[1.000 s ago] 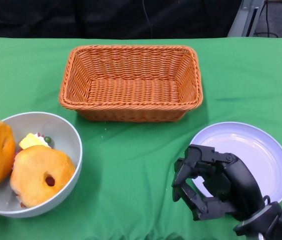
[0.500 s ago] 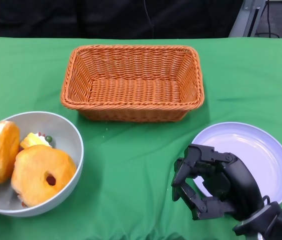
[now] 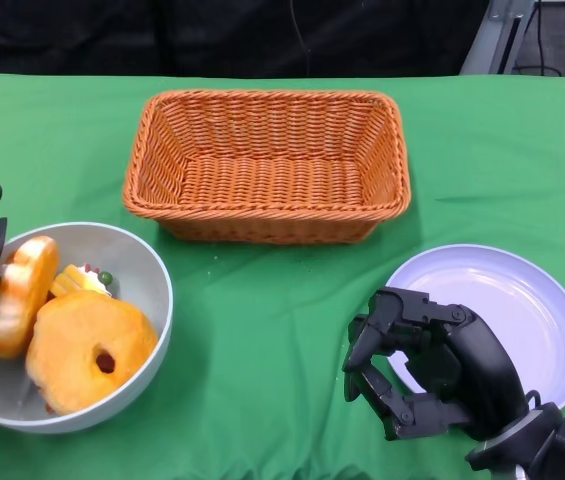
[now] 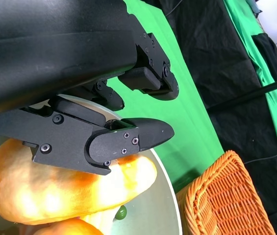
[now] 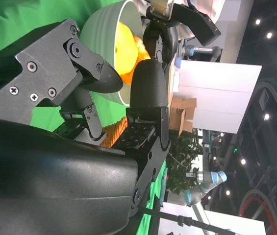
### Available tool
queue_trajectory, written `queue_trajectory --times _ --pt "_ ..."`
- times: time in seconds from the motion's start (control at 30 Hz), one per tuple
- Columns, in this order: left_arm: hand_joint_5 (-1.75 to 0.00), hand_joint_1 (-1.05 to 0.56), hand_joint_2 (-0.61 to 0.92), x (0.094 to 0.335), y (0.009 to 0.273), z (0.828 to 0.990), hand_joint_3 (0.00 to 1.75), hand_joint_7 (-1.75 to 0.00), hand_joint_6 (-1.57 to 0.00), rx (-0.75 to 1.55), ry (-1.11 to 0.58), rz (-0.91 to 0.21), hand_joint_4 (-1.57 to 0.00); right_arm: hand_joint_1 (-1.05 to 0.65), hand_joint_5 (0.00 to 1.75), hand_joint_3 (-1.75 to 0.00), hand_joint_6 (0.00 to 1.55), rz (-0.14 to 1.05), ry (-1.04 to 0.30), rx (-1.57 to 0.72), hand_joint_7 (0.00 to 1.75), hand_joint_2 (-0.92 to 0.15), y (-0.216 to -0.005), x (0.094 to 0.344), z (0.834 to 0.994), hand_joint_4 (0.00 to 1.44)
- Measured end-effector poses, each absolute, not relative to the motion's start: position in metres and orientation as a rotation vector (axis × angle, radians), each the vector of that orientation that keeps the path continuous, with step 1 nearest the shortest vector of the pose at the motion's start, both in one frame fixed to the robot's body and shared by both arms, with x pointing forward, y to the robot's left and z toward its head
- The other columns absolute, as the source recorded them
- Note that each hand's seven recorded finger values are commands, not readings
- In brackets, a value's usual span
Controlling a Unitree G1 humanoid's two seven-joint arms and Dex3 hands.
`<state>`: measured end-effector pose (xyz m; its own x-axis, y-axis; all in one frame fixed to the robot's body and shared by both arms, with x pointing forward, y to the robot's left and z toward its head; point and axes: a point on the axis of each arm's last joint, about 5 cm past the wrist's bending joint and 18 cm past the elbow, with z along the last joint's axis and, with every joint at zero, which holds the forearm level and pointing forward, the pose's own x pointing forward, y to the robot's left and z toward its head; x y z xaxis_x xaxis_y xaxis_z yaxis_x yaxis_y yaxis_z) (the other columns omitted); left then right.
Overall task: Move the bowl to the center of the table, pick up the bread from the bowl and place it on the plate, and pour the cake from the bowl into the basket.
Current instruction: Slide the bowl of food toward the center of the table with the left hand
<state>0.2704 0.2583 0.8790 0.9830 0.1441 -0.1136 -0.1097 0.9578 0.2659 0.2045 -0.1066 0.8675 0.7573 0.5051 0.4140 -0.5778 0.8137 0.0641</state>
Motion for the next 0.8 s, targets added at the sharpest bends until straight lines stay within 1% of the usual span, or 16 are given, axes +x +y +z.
queue_trajectory --times 0.43,0.6,0.8 --pt "-0.01 -0.51 0.92 0.27 0.247 0.881 0.61 0.0 -0.52 0.247 0.124 0.081 -0.68 -0.03 1.62 -1.2 0.78 0.586 -0.402 0.189 1.29 -0.45 -0.106 0.205 0.869 0.84" --pt "0.0 -0.51 0.92 0.269 0.244 0.881 0.6 0.0 -0.51 0.248 0.125 0.072 -0.66 -0.04 1.63 -1.16 0.78 0.586 -0.402 0.189 1.28 -0.46 -0.106 0.205 0.869 0.83" --pt "0.0 -0.54 0.92 0.269 0.238 0.881 0.59 0.0 -0.48 0.243 0.124 0.068 -0.62 -0.03 1.62 -1.19 0.79 0.586 -0.401 0.188 1.28 -0.45 -0.106 0.205 0.869 0.84"
